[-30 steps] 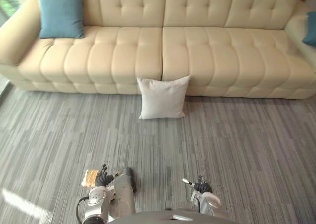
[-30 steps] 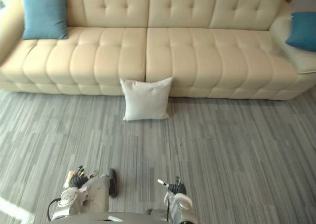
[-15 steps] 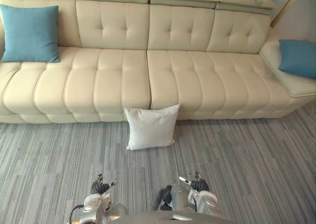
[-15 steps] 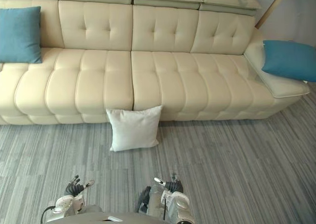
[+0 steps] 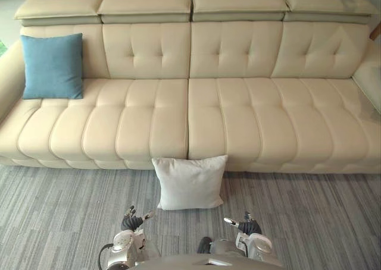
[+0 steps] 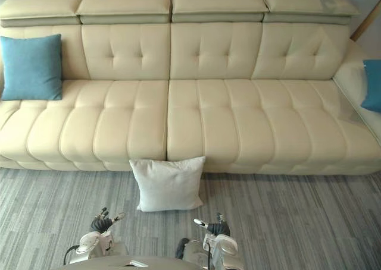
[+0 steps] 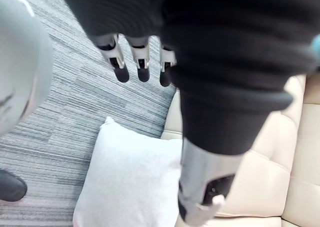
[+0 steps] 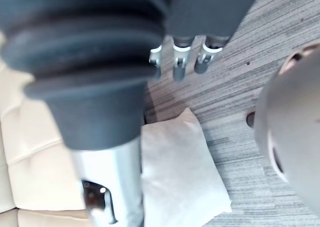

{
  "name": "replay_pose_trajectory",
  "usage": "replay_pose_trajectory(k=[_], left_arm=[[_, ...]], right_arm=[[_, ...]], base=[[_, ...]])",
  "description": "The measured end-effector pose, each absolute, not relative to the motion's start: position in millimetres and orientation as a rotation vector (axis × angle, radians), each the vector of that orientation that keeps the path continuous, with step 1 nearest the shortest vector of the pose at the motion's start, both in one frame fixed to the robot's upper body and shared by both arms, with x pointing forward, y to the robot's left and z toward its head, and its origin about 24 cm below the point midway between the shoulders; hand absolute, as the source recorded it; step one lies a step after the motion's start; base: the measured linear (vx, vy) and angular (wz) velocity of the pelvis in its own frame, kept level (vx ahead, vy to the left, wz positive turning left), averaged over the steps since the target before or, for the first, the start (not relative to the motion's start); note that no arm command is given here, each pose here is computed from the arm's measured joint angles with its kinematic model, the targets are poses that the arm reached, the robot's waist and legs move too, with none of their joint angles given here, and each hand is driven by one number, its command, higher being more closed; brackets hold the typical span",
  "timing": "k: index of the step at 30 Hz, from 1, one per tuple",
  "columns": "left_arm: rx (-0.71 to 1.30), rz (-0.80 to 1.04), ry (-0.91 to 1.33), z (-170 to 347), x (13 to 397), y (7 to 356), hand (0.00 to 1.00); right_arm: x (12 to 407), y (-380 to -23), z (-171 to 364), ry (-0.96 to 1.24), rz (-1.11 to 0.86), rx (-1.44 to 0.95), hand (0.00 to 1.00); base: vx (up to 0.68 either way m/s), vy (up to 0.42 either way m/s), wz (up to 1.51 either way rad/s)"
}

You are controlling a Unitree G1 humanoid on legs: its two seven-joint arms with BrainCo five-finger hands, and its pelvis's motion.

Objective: Pick up cushions and gather them together orderly.

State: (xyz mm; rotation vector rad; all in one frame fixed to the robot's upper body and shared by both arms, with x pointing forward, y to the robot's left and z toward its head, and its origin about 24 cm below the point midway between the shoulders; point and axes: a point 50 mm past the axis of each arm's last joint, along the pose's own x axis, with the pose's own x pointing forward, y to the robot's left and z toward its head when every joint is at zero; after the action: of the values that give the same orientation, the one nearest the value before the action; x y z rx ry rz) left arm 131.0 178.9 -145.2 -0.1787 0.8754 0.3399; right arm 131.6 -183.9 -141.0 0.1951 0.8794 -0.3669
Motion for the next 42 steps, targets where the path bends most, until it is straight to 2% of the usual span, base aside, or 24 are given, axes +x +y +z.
replay_pose_trajectory(k=[3,15,19,21,26,29,35,42], left_arm=[[-0.171,0.351,0.886,-146.4,126.4,183.7,0.0],[-0.162,0.366,0.939,-153.0,111.1,187.5,0.0],[-0.128,0.342,0.92,-150.1,118.8,190.5,0.0],[-0.119,0.352,0.87,-143.6,132.8,193.6,0.0],[-0.127,0.366,0.649,-109.4,193.6,197.1,0.0],[-0.162,0.42,0.524,-87.6,217.9,207.5,0.0],[-0.247,0.482,0.335,-46.2,265.0,217.6,0.0],[-0.328,0.42,0.034,43.4,338.0,209.9,0.0]], right_arm=[[130.9,-176.0,-142.2,0.887,-0.356,0.213,0.0],[127.0,-184.1,-145.2,0.914,-0.352,0.162,0.0],[135.5,-182.8,-141.8,0.895,-0.31,0.105,0.0],[147.8,-183.0,-136.3,0.858,-0.308,0.086,0.0],[217.1,-201.5,-86.6,0.579,-0.307,-0.011,0.0],[242.2,-212.6,-59.8,0.451,-0.345,-0.045,0.0],[293.4,-226.2,-7.2,0.251,-0.469,0.067,0.0],[363.9,-234.3,112.8,-0.099,-0.479,0.105,0.0]], base=[[0.05,0.084,-0.13],[-0.02,-0.013,-0.16],[-0.06,0.008,-0.03],[-0.08,0.011,-0.01],[-0.19,0.05,-0.1],[-0.2,0.033,0.03],[-0.14,-0.047,0.01],[-0.07,-0.075,0.06]])
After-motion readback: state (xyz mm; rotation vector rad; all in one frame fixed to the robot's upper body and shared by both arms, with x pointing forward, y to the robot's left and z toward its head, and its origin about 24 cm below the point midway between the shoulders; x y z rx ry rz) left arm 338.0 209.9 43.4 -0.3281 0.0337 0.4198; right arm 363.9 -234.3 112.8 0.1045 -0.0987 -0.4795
